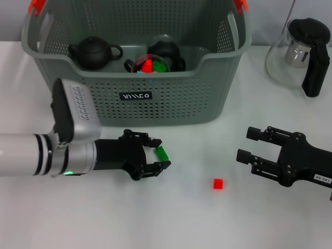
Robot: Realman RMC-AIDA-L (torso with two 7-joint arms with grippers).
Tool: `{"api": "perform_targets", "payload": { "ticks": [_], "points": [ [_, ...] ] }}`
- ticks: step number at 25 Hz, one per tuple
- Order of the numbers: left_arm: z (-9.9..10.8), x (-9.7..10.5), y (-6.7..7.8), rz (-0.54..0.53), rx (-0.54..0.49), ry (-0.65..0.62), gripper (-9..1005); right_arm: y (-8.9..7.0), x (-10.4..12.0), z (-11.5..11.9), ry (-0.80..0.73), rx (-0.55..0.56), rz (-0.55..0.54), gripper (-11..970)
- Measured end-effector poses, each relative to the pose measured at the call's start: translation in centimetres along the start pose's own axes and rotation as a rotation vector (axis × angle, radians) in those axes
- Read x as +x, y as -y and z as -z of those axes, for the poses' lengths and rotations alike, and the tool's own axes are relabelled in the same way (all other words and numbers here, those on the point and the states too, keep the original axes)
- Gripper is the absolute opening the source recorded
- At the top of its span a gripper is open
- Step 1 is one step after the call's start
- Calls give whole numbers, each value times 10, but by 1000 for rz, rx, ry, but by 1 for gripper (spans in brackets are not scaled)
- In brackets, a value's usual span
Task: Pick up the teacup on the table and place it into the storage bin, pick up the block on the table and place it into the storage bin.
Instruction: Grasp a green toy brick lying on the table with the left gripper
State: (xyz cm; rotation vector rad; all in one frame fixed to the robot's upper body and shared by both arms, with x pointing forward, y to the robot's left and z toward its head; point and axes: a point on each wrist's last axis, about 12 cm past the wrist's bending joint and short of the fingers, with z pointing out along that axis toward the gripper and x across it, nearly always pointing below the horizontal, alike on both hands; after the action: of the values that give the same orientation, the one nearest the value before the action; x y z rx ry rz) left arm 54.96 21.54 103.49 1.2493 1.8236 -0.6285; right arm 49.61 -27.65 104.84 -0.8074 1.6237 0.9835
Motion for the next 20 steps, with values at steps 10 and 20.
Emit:
{"api": "perform_targets", "payload": {
  "ticks": [10, 20],
  "points": [
    [-11, 2, -2, -13, -26, -56, 533, 0, 0, 0, 1, -2, -1, 684],
    [-14, -2, -3, -28, -21, -52, 528, 0, 0, 0, 1, -1, -2, 684]
  ]
}}
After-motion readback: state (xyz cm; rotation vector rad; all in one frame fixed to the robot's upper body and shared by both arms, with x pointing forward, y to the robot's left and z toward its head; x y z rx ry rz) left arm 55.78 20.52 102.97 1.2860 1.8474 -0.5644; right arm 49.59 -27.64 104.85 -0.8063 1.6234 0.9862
